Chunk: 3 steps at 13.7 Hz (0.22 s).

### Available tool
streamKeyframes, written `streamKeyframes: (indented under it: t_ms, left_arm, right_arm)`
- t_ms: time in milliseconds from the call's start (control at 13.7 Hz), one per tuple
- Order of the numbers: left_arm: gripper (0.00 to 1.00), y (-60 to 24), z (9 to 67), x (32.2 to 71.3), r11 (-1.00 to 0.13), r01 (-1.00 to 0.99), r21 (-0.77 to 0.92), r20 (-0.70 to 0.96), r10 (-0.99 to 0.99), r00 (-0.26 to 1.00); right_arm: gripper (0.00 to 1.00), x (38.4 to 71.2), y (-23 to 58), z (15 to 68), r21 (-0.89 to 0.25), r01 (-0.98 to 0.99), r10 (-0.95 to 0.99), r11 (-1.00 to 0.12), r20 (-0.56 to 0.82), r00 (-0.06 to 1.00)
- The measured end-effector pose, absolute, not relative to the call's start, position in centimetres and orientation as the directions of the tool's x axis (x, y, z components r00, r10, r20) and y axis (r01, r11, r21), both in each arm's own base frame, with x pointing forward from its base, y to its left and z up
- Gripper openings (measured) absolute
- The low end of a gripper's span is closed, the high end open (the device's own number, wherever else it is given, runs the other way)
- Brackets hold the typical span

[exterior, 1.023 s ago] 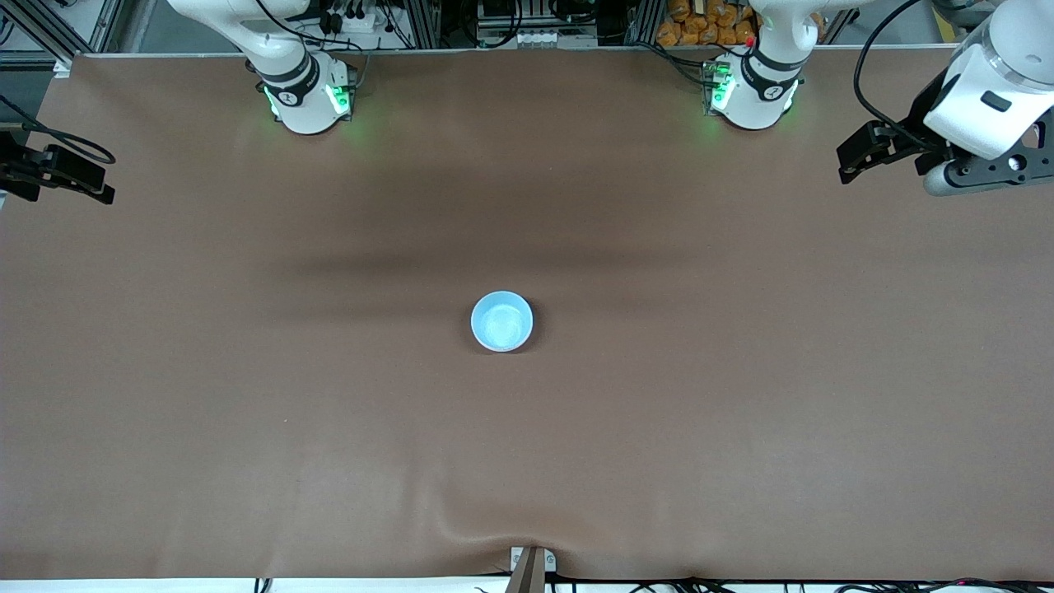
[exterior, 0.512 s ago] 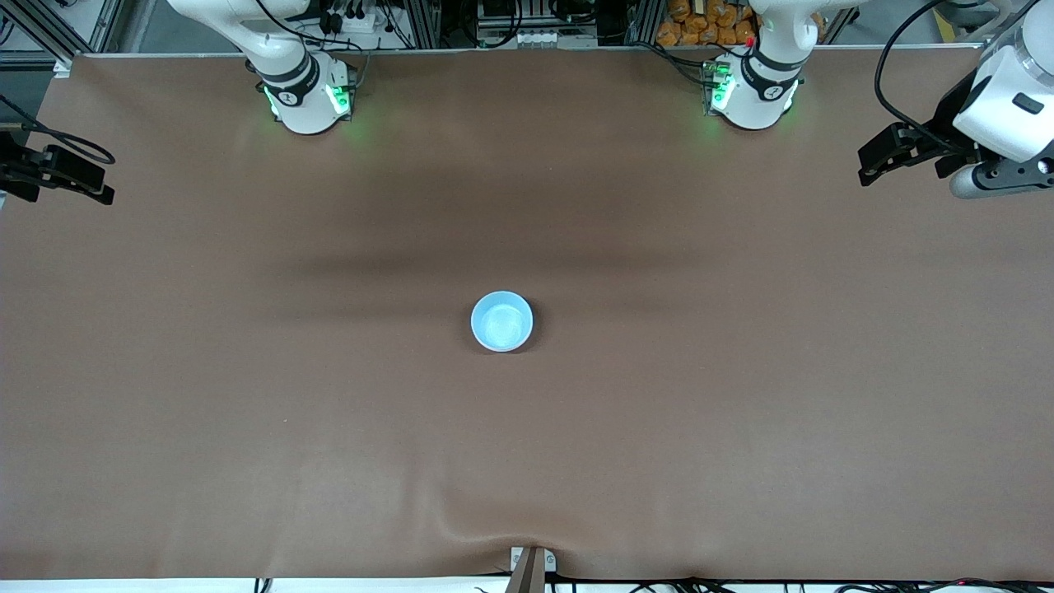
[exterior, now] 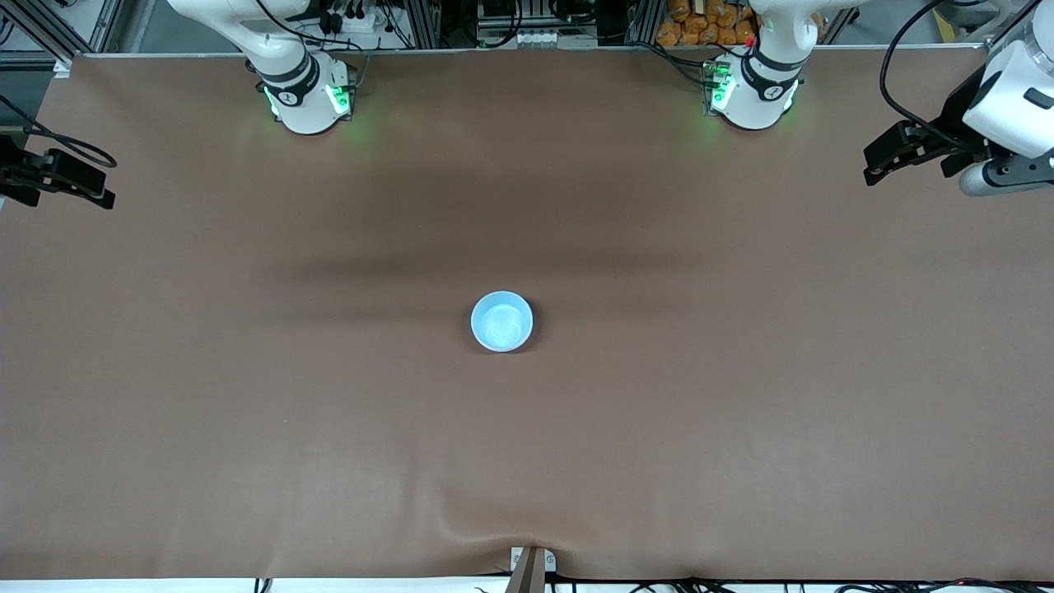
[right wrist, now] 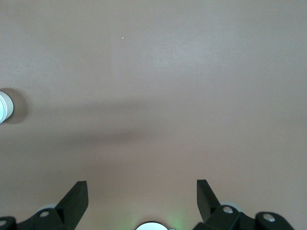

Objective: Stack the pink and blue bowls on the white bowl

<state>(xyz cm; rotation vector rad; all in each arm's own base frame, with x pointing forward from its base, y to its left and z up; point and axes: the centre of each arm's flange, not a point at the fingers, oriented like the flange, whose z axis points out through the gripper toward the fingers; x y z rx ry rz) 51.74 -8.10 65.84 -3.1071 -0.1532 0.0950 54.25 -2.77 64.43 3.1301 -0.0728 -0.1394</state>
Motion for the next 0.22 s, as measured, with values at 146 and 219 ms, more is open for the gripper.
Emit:
streamKeyframes:
  t_ms: [146,219]
  left_arm:
    - [1.0,-8.09,65.84,51.74,-0.995,0.098,-0.032,-0.06,0.099,0.993]
    - [1.0,-8.08,65.83,51.75,-0.995,0.098,-0.032,-0.06,0.1,0.993]
  right_arm:
    - [1.0,54.53,-2.94,64.34,0.01,-0.049,-0.05,-0.999,-0.077,0.996]
    - [1.0,54.67,-2.95,64.37,0.01,-0.049,-0.05,-0.999,-0.068,0.996]
